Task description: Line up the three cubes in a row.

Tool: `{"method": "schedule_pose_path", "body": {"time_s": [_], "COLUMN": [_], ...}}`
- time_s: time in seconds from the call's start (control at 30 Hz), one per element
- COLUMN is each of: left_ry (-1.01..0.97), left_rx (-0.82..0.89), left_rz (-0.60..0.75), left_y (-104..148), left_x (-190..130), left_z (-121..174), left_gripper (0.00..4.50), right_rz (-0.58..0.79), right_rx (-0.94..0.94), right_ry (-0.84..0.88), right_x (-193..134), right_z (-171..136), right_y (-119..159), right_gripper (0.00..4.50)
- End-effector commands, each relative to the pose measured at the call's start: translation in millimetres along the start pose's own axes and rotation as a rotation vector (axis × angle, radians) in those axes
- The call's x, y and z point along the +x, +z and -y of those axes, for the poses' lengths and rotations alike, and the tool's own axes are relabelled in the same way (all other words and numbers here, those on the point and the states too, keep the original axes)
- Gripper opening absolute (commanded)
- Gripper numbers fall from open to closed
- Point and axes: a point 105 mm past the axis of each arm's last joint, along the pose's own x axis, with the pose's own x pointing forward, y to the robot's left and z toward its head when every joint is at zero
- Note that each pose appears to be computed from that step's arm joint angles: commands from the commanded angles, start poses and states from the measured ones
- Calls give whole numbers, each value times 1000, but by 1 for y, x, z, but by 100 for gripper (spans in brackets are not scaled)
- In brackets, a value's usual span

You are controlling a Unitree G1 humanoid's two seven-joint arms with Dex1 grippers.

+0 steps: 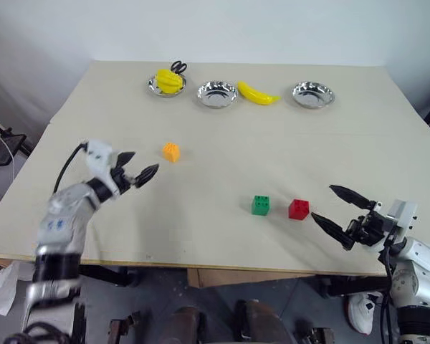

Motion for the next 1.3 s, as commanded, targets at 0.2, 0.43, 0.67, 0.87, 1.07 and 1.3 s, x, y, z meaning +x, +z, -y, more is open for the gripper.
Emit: {"method": "schedule_pose_path", "body": {"time_s": [0.2, 0.43, 0.67, 0.87, 1.07, 1.3], "left_ry": [-24, 7, -20, -49, -544, -975], "left_rx": [45, 32, -1, 68, 267, 397], "left_rz": [-81, -75, -40, 33, 114, 2], "left_y": [-12, -12, -11, 0, 10, -8], "left_x": [43, 54, 61, 55, 22, -3], "left_z": [-1, 0, 10, 9, 53, 98], "left_gripper": [446, 446, 262, 150, 150, 150], "right_rz": [21, 20, 12, 5, -19, -149], "right_rx": [-21, -24, -15, -8, -20, 38], "right_ry": [-3, -23, -25, -19, -25, 62], "right_x": [6, 4, 1, 0, -10, -49], "right_z": [-7, -11, -13, -14, -9, -8], "right_y": [11, 14, 11, 10, 15, 29], "right_gripper": [450, 450, 450, 450, 450, 450]}}
